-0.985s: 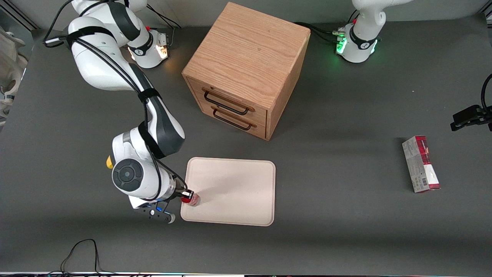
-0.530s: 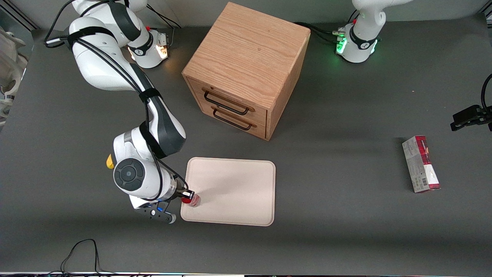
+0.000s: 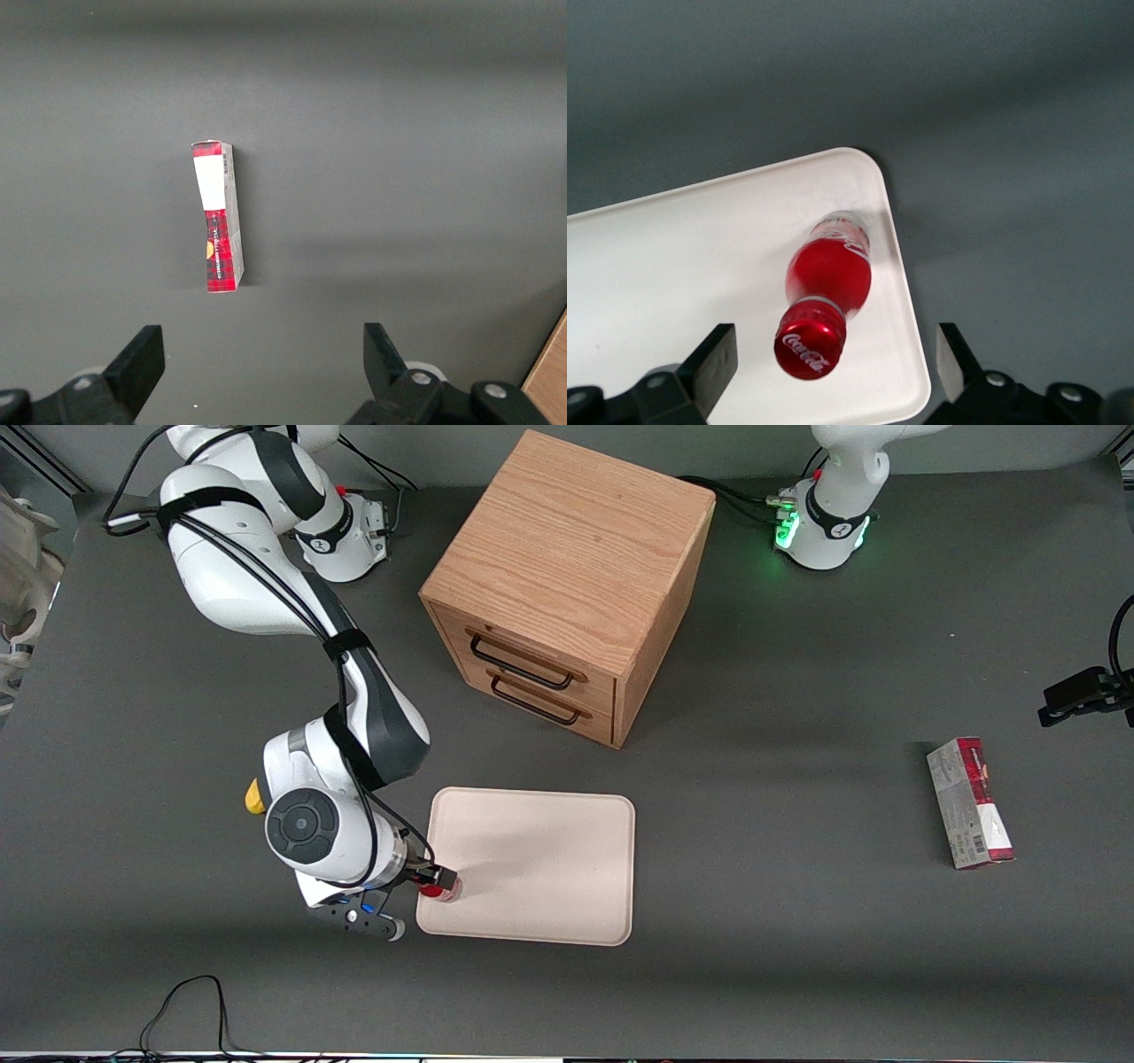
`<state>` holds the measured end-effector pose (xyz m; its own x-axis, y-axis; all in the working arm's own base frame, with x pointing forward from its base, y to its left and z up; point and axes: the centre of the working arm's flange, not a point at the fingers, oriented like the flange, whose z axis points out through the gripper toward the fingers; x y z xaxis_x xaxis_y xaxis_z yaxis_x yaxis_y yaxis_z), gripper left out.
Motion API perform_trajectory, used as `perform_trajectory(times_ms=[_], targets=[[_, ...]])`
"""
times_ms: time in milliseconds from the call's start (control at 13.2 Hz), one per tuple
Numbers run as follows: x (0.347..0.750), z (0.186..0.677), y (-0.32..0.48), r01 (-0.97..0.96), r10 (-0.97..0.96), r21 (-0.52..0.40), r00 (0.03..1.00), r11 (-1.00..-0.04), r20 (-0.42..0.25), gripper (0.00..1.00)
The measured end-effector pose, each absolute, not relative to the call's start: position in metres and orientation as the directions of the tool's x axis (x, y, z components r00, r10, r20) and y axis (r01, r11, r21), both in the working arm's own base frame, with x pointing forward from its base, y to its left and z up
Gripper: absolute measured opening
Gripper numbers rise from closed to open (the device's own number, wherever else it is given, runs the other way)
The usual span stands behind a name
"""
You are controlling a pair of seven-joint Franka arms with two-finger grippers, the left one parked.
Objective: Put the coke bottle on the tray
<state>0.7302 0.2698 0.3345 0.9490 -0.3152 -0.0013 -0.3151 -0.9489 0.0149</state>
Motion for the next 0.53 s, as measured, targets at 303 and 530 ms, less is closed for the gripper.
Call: perform_trajectory(times_ms=[303, 530], targets=[[0.718, 0.365, 0.259, -0.244, -0.249, 0.075, 0.967, -0.967, -0.061, 1.00], [0.703, 0.415, 0.220, -0.144, -0.152, 0.081, 0.983, -0.986, -0.107, 1.00]])
